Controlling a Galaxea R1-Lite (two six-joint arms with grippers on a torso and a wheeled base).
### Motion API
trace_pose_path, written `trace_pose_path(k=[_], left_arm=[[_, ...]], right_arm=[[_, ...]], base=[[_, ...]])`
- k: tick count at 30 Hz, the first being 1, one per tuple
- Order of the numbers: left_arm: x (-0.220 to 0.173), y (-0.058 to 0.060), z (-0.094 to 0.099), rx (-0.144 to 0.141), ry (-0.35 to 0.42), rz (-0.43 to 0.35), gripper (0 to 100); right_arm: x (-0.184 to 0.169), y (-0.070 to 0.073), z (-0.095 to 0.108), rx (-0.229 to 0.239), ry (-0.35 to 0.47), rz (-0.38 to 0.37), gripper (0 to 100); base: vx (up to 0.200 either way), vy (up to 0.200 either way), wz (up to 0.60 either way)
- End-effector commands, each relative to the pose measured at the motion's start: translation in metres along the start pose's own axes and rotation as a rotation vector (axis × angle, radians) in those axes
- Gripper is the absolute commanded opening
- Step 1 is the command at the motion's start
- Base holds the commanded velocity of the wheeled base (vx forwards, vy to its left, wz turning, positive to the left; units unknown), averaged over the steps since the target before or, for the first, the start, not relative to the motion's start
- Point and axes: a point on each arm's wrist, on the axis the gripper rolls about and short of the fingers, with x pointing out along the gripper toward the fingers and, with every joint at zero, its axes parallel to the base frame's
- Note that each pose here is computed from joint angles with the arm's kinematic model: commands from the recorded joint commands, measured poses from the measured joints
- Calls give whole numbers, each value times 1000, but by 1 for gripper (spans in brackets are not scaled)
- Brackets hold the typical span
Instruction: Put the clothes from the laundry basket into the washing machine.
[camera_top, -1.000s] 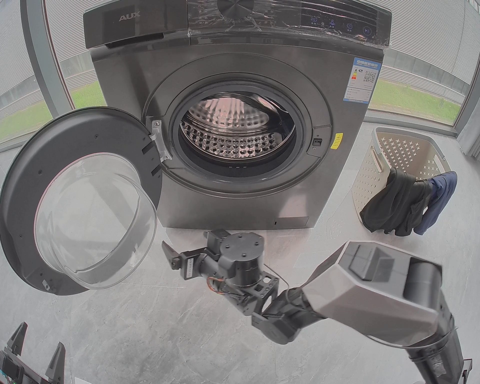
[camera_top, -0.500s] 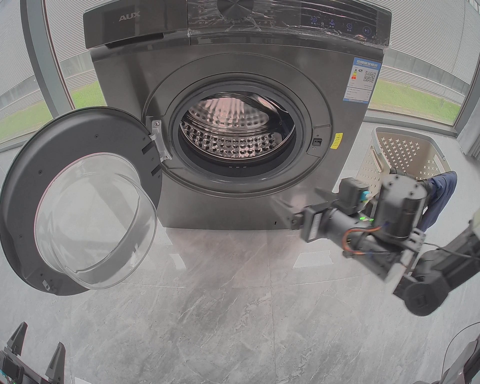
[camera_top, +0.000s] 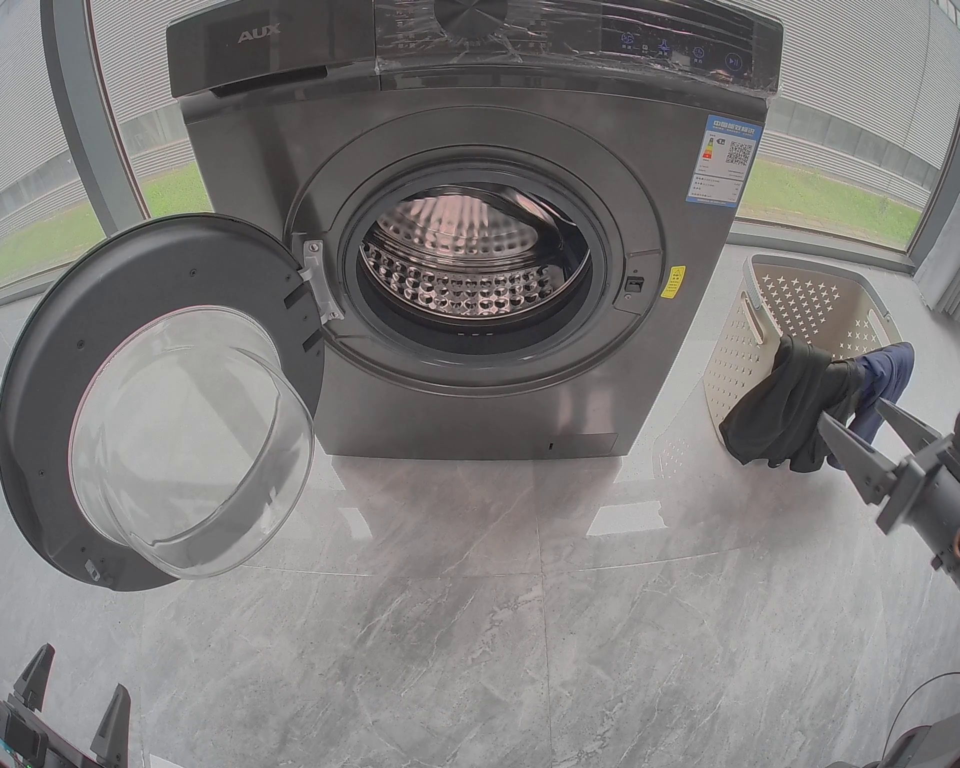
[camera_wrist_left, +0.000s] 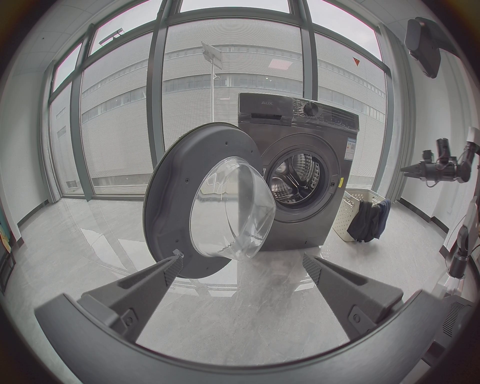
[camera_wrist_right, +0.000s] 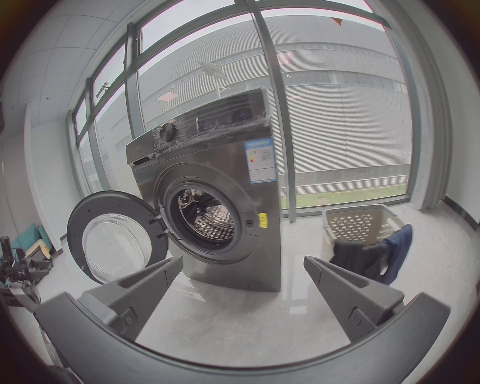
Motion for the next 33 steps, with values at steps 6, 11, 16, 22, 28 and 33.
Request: trace_pose_path(k=[6,11,16,22,28,33], left_arm=[[0,0,-5,4,-1,1,100],[0,0,-5,0,-1,2,100],[0,0,-5,3,1,2,100],[0,0,-5,1,-1,2,100],[0,0,-5,1,-1,2,100],[0,0,-5,-2,-1,2,100]], right_arm=[[-141,-25,-67,-87,-31,-241,100],[-164,-24,-93,-86,26,-238,100],[-165,-24,-97,-69,46,-256,100],[-166,-27,-97,-69,43,-367,100],[-167,-26,-97,-78,37,-422,100],[-173,-19,-107,-106,39,-286,100]], base=[[0,0,0],[0,0,0],[0,0,0],[0,0,0],[0,0,0],[120,0,0]])
